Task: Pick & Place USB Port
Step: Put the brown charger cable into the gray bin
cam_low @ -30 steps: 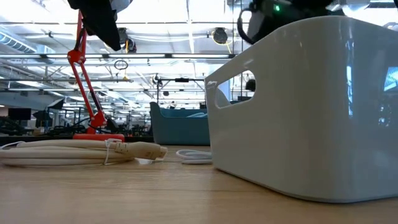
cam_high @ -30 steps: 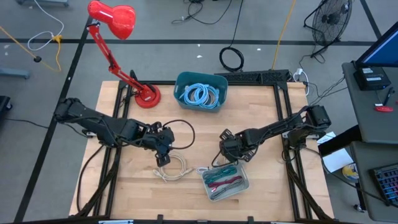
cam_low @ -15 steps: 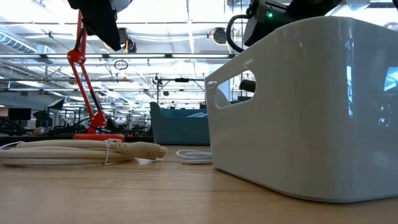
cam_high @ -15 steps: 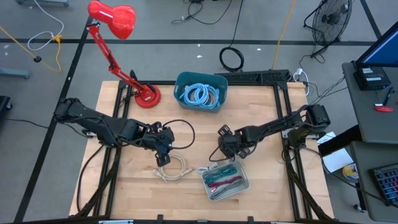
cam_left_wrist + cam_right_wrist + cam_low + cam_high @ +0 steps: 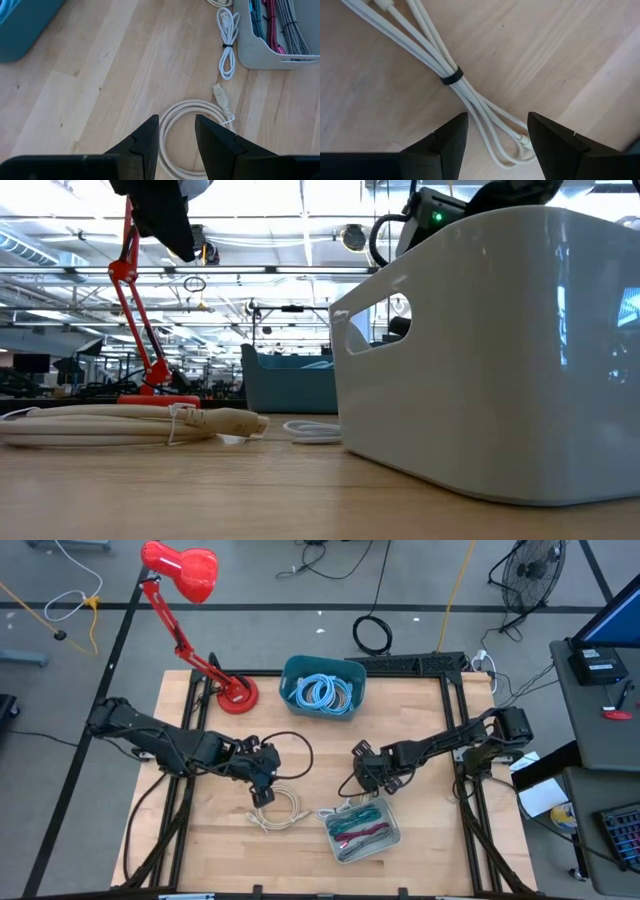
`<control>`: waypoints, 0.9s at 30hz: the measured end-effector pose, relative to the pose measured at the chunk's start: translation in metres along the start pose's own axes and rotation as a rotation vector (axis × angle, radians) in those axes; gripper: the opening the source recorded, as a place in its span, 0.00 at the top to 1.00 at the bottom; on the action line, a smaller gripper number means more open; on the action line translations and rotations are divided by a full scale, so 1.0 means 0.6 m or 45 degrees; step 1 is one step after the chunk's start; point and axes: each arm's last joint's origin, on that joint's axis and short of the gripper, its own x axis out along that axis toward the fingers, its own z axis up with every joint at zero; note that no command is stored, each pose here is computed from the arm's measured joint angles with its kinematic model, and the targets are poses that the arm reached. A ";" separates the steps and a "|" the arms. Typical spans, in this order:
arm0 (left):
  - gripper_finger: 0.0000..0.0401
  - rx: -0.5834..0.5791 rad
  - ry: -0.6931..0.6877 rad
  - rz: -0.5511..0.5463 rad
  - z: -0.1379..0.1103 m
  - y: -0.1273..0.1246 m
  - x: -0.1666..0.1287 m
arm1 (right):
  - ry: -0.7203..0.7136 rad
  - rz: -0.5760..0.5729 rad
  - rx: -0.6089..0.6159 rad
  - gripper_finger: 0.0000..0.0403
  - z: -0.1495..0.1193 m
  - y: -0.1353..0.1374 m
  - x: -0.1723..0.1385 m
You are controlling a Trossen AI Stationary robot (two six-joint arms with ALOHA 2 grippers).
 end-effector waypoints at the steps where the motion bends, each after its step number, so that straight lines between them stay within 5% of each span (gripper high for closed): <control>1: 0.67 0.000 0.000 0.000 0.000 0.000 0.000 | 0.000 0.000 0.009 0.50 -0.001 0.001 0.001; 6: 0.67 0.000 -0.006 0.009 0.000 0.000 0.000 | -0.002 0.001 0.076 0.53 -0.003 0.001 0.003; 20: 0.67 -0.025 -0.009 0.008 0.001 0.000 0.000 | -0.024 0.029 0.079 0.89 -0.002 0.003 0.005; 27: 0.67 -0.028 -0.019 0.023 0.001 0.001 0.000 | -0.023 0.020 0.101 0.98 -0.001 0.002 0.006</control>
